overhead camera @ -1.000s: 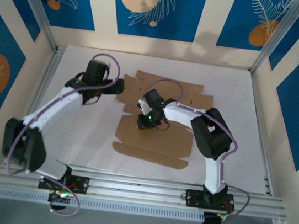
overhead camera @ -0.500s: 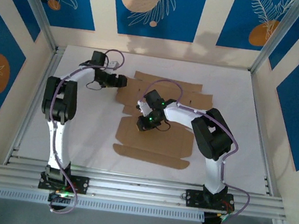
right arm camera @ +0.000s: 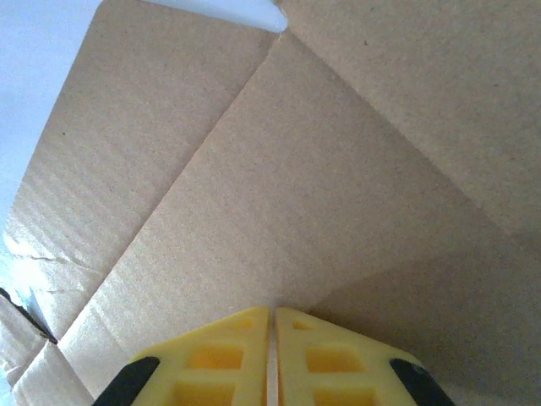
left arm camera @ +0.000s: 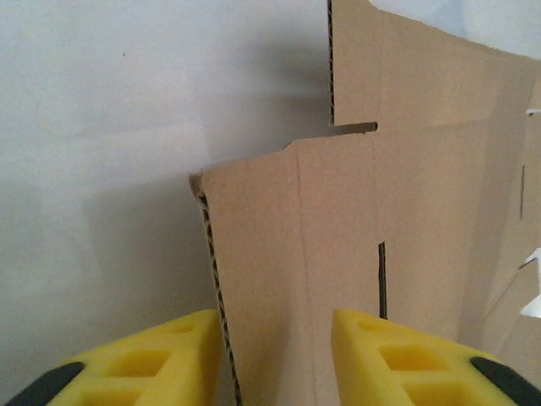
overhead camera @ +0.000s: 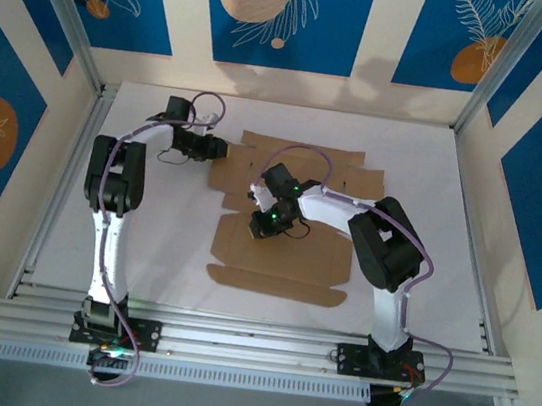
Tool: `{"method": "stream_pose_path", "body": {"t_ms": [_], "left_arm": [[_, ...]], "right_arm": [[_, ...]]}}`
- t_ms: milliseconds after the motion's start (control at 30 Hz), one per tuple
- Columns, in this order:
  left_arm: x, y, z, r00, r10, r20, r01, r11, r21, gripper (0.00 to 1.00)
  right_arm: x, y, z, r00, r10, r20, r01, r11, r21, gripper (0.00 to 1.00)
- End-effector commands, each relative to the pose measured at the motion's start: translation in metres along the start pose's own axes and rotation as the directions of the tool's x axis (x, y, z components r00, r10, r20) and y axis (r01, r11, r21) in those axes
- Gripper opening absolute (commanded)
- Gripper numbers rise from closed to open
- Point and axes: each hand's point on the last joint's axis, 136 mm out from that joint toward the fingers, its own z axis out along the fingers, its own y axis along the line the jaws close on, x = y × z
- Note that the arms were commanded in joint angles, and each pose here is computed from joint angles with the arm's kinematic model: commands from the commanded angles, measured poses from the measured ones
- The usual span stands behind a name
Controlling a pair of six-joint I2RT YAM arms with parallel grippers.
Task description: Fold the paper box
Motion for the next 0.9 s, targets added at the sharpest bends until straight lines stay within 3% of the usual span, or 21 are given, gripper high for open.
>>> {"method": "stream_pose_path", "body": {"t_ms": [0, 133, 267, 367, 433, 500, 600, 633, 733, 867], "left_arm": [[-0.012, -0.006, -0.003, 0.999, 0.019, 0.028, -0.021, 0.998, 0.064, 0.18], [-0.014, -0.011, -0.006, 0.998, 0.038, 0.053, -0.042, 0.996, 0.073, 0.0], [-0.031, -0.025, -0.025, 0.972, 0.124, 0.201, -0.135, 0.99, 0.042, 0.0], [-0.05, -0.037, -0.047, 0.909, 0.201, 0.365, -0.213, 0.977, -0.006, 0.0], [-0.061, -0.05, -0.064, 0.835, 0.259, 0.485, -0.284, 0.959, -0.025, 0.0], [-0.066, -0.061, -0.078, 0.761, 0.296, 0.577, -0.338, 0.94, -0.036, 0.0], [-0.064, -0.083, -0.098, 0.606, 0.363, 0.708, -0.466, 0.883, -0.055, 0.0], [-0.063, -0.087, -0.101, 0.582, 0.373, 0.723, -0.488, 0.871, -0.057, 0.0], [-0.059, -0.087, -0.102, 0.574, 0.39, 0.72, -0.496, 0.865, -0.074, 0.0], [-0.051, -0.092, -0.1, 0.561, 0.424, 0.711, -0.53, 0.843, -0.085, 0.0]], "right_arm": [[0.006, 0.004, -0.011, 1.0, -0.009, -0.007, 0.009, 1.0, -0.012, 0.12], [-0.005, 0.006, -0.023, 1.0, -0.004, 0.024, 0.005, 1.0, -0.014, 0.12], [-0.034, 0.008, -0.06, 0.993, 0.015, 0.119, -0.012, 0.999, -0.032, 0.13], [-0.065, 0.004, -0.104, 0.972, 0.073, 0.224, -0.061, 0.996, -0.06, 0.23], [-0.089, -0.006, -0.139, 0.941, 0.145, 0.305, -0.126, 0.989, -0.082, 0.3], [-0.11, -0.021, -0.171, 0.892, 0.254, 0.374, -0.225, 0.967, -0.122, 0.39], [-0.135, -0.047, -0.211, 0.765, 0.453, 0.457, -0.392, 0.891, -0.228, 0.45], [-0.142, -0.054, -0.221, 0.718, 0.509, 0.475, -0.432, 0.861, -0.27, 0.47], [-0.155, -0.069, -0.239, 0.592, 0.662, 0.46, -0.55, 0.749, -0.369, 0.52], [-0.179, -0.069, -0.246, 0.509, 0.79, 0.341, -0.608, 0.611, -0.507, 0.62]]}}
